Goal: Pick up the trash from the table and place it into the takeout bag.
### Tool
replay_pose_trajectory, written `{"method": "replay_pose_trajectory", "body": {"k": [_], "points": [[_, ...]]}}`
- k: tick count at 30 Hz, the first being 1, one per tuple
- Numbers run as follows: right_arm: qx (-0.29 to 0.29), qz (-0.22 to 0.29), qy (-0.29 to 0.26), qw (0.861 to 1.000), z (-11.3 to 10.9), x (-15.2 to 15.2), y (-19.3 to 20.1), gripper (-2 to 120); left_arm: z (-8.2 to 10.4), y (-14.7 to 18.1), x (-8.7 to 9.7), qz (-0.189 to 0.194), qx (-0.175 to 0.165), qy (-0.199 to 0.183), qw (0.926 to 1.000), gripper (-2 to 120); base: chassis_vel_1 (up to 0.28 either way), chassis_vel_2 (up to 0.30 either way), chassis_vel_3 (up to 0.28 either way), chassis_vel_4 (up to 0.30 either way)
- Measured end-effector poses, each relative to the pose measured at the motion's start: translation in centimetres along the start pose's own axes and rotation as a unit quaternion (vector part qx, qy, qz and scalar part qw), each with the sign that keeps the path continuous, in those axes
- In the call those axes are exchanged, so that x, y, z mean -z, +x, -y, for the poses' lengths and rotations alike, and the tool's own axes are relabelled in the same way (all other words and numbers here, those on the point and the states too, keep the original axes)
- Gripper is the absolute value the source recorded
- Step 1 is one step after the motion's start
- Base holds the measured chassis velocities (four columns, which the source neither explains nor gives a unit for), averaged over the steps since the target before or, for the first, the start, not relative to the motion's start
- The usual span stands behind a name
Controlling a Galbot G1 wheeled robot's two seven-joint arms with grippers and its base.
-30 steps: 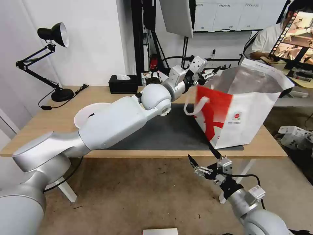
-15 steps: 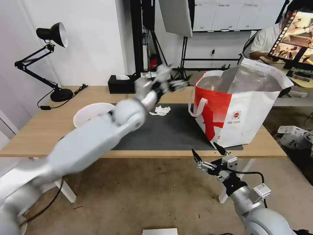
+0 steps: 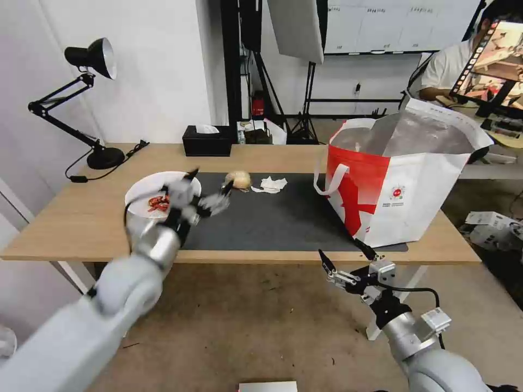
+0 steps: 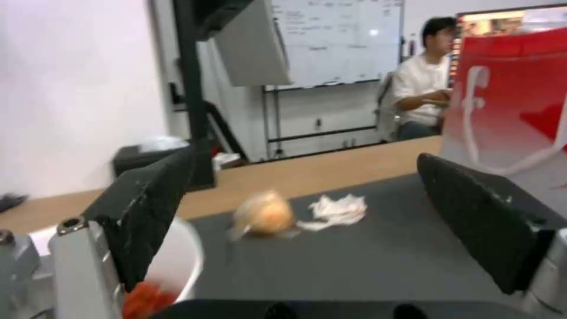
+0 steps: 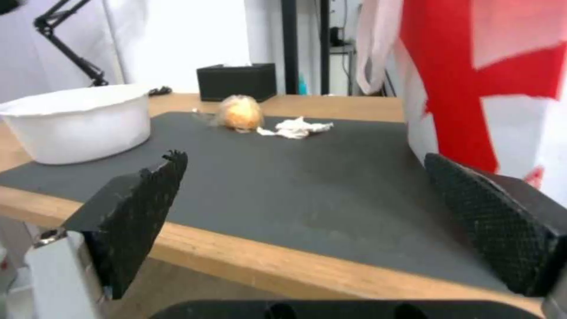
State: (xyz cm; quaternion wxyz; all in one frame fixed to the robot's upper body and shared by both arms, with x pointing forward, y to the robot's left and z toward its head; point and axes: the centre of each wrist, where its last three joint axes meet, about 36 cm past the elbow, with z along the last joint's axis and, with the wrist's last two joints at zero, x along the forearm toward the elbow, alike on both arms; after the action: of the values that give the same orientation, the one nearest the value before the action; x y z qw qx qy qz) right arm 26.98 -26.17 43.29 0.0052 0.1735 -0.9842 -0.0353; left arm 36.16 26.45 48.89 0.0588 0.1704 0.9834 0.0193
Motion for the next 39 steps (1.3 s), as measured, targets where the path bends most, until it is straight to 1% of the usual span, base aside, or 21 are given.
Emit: {"method": "replay_pose_trajectory", "body": {"k": [3,4,7,8,10,11,12,15,25,39], "points": [[-0.025,0.006,0.000,1.000,-0.6,-0.5,0.3,100,0.4,4.1,-1.6,-0.015,0.049,0.003,0.9987,100,0.000,0.000,0.000,0.000],[-0.025,0.006,0.000,1.000,-0.6,-0.5,0.3,100,0.4,4.1,-1.6,-0.015,0.049,0.003,0.9987,100,0.000,0.000,0.000,0.000],[-0.056,0.007,-0.003,0.998,-1.0,-1.0,0.6,100,0.9,7.2,-3.5,-0.035,0.099,-0.021,0.9942,100,0.000,0.000,0.000,0.000],[-0.056,0.007,-0.003,0.998,-1.0,-1.0,0.6,100,0.9,7.2,-3.5,-0.035,0.099,-0.021,0.9942,100,0.000,0.000,0.000,0.000],[-0.065,0.003,-0.004,0.998,-1.0,-1.5,0.8,100,1.5,9.0,-5.2,-0.059,0.131,-0.025,0.9893,100,0.000,0.000,0.000,0.000],[-0.067,-0.001,-0.005,0.998,-1.0,-1.8,0.9,100,1.6,9.5,-5.8,-0.066,0.138,-0.025,0.9880,100,0.000,0.000,0.000,0.000],[-0.067,-0.001,-0.005,0.998,-1.0,-1.8,0.9,100,1.6,9.5,-5.8,-0.066,0.138,-0.025,0.9880,100,0.000,0.000,0.000,0.000],[-0.073,-0.014,-0.010,0.997,-1.1,-3.0,1.0,100,2.0,10.1,-7.2,-0.074,0.145,-0.025,0.9864,100,0.000,0.000,0.000,0.000],[-0.073,-0.030,-0.014,0.997,-1.0,-4.5,0.8,100,2.6,9.8,-7.5,-0.072,0.133,-0.015,0.9883,100,0.000,0.000,0.000,0.000],[-0.059,-0.025,-0.017,0.998,-1.2,-4.2,0.3,100,2.5,9.7,-7.8,-0.077,0.134,-0.010,0.9880,100,0.000,0.000,0.000,0.000]]}}
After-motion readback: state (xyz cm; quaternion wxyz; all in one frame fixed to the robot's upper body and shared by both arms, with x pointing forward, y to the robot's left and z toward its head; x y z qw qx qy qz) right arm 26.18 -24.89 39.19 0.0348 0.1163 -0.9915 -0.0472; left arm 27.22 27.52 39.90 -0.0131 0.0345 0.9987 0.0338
